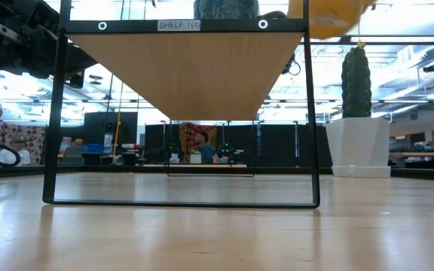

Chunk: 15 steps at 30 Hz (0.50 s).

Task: Place coffee mugs
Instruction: Put the yellow mug on the shelf beside the dark green mug

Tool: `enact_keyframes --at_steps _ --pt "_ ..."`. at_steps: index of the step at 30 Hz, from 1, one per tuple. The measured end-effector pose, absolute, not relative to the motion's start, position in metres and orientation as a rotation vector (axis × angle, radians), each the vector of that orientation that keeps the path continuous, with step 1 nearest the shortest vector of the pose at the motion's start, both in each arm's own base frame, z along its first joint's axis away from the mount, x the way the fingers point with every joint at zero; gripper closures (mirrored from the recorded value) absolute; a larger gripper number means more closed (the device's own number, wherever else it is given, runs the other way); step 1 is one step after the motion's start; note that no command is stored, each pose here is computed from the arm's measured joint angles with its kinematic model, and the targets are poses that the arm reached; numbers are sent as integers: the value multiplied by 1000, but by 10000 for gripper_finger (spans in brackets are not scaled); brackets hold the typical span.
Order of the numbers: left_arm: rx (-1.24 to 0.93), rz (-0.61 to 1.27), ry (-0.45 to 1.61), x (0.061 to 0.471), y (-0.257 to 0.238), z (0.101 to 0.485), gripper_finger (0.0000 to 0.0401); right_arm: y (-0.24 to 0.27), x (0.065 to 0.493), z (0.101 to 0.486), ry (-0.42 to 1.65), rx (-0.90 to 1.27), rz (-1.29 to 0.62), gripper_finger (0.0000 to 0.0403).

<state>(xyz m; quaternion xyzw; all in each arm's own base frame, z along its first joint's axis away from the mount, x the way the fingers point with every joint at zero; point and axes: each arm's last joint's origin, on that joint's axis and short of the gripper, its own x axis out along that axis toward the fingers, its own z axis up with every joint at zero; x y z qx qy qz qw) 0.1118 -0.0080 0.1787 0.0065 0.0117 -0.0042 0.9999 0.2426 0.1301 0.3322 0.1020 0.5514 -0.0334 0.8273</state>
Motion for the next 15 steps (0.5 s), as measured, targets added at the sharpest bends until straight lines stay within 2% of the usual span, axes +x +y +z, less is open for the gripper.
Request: enact_keyframes --at_steps 9,15 --pt "13 -9 23 112 -8 179 378 133 260 337 1007 147 -6 350" --pt "13 -8 23 112 -8 179 378 134 279 320 1037 104 -12 350"
